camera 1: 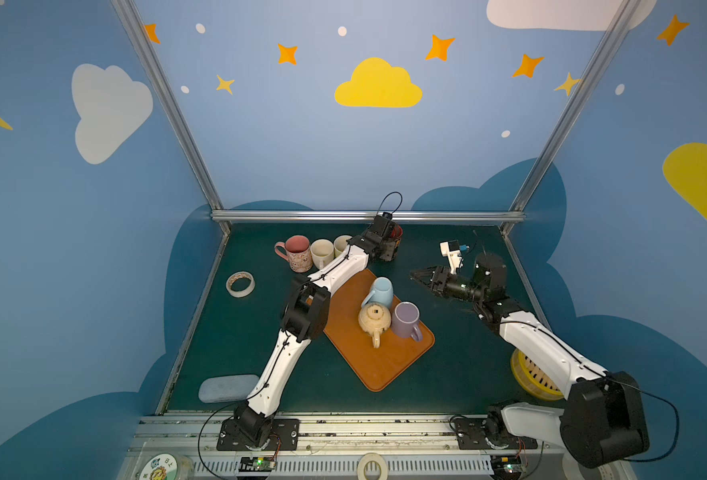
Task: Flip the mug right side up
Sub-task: 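Lower the black mug onto the table beside the light green mug with the left gripper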
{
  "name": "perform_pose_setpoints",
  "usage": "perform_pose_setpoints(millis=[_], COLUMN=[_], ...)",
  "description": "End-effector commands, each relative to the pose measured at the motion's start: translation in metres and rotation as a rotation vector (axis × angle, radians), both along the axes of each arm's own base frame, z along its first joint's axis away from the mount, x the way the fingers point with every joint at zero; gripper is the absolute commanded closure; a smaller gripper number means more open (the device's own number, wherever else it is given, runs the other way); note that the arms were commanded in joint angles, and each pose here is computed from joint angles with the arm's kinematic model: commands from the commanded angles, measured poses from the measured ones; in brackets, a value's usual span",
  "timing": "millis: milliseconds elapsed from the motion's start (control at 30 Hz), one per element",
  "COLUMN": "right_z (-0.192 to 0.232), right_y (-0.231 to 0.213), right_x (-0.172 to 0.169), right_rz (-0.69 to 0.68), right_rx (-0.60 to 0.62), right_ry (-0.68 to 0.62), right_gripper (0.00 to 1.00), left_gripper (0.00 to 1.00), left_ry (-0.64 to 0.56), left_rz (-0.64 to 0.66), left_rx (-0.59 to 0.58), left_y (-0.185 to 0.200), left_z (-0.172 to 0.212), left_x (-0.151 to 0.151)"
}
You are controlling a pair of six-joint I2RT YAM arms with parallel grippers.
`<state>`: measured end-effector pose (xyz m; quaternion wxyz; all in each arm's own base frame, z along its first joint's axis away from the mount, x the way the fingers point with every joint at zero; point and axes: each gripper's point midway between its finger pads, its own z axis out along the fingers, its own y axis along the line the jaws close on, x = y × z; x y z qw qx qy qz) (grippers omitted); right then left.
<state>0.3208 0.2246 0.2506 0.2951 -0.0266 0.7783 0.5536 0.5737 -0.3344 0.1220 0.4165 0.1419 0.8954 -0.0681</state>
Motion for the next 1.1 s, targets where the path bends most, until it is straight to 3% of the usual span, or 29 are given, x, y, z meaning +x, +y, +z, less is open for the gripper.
perform_pose_setpoints(millis=[0, 300, 1067], right_z=[-0.001, -0.002, -0.003], right_y=[0.002, 0.004, 0.007], right_x=[0.000, 0.003, 0.000], right_rz=[0.018, 0.023, 0.038], right_rx=[0.023, 0.042, 0.047], right_ry=[0.002, 0.012, 0.020], right_gripper=[0.56, 0.56, 0.56], left_gripper=[0.96, 0.96, 0.96], left_ry=[-0.147, -0.117, -0.081], left_rz=[0.117, 0.146, 0.224], left_rx=[-0.037, 0.023, 0.038], left_y=[0.013, 0.016, 0.045], left_z=[0.057, 0.051, 0.025], left_x=[0.019, 0.003, -0.025])
